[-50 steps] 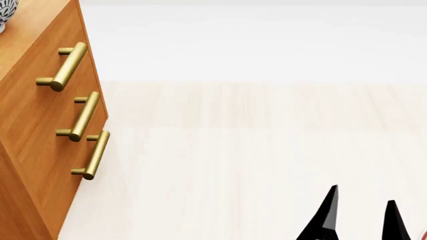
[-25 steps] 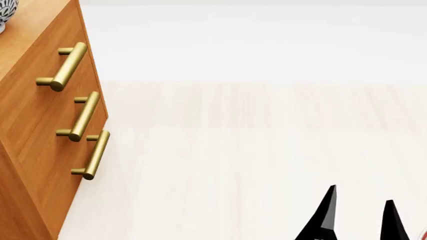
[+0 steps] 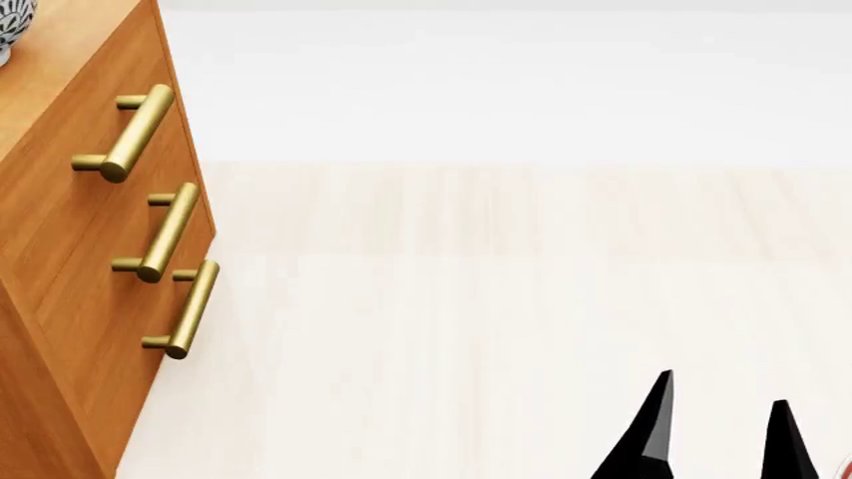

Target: Put the bowl on top of the cabinet.

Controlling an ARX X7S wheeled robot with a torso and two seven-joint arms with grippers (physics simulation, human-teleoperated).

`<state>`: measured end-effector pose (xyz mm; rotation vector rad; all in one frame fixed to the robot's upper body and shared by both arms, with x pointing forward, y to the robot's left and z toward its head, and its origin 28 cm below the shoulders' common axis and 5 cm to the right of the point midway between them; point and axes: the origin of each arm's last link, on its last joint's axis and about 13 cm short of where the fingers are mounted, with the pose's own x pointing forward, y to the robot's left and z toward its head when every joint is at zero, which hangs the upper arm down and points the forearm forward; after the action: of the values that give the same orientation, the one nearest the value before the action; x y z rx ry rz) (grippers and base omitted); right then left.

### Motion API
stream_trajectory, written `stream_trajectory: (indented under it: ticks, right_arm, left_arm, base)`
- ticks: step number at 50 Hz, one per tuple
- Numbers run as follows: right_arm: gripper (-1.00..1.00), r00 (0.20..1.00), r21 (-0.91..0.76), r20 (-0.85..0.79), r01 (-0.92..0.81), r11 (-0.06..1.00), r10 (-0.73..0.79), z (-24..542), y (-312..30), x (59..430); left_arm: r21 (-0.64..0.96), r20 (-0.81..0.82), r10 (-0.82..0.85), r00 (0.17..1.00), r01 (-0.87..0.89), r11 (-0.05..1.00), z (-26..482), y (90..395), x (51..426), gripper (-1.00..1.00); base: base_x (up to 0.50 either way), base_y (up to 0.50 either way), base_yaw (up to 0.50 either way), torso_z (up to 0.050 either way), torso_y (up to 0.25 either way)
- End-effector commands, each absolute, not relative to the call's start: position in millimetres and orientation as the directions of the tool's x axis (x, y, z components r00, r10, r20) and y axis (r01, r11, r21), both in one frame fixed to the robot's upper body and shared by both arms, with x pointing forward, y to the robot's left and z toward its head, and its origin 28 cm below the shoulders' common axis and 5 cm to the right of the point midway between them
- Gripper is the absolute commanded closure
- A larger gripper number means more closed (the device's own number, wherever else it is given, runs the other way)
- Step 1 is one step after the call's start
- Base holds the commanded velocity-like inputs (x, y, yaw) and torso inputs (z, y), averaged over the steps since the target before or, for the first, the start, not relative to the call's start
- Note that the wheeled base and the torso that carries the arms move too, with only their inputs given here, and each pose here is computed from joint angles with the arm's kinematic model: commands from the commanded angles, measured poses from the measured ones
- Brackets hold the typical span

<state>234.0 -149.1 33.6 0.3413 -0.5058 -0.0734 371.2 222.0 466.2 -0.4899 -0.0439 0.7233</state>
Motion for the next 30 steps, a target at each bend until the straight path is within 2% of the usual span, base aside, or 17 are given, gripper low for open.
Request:
stream_trajectory:
  ticks: [1,22,30]
  right_arm:
    - [-1.00,0.871,0.338,0.466,-0.013,0.941,-0.155,34.5,-149.5,232.8]
    - [-1.00,0.868,0.341,0.471,-0.016,0.940,-0.156,35.3,-150.5,231.3]
    - [-1.00,0.865,0.341,0.475,-0.014,0.940,-0.160,36.0,-151.1,230.1]
  left_arm:
    - [-0.389,0.010,0.584,0.812,-0.535,0.750,476.8,190.5,347.0,-1.00]
    - [-0.299,0.132,0.459,0.879,-0.406,0.864,470.3,153.7,321.1,-1.00]
    - [-0.280,0.152,0.438,0.886,-0.387,0.879,466.4,148.3,317.0,-1.00]
  base:
    - [0.00,0.00,0.00,0.000,0.000]
    - [0.00,0.00,0.00,0.000,0.000]
    - [0.00,0.00,0.00,0.000,0.000]
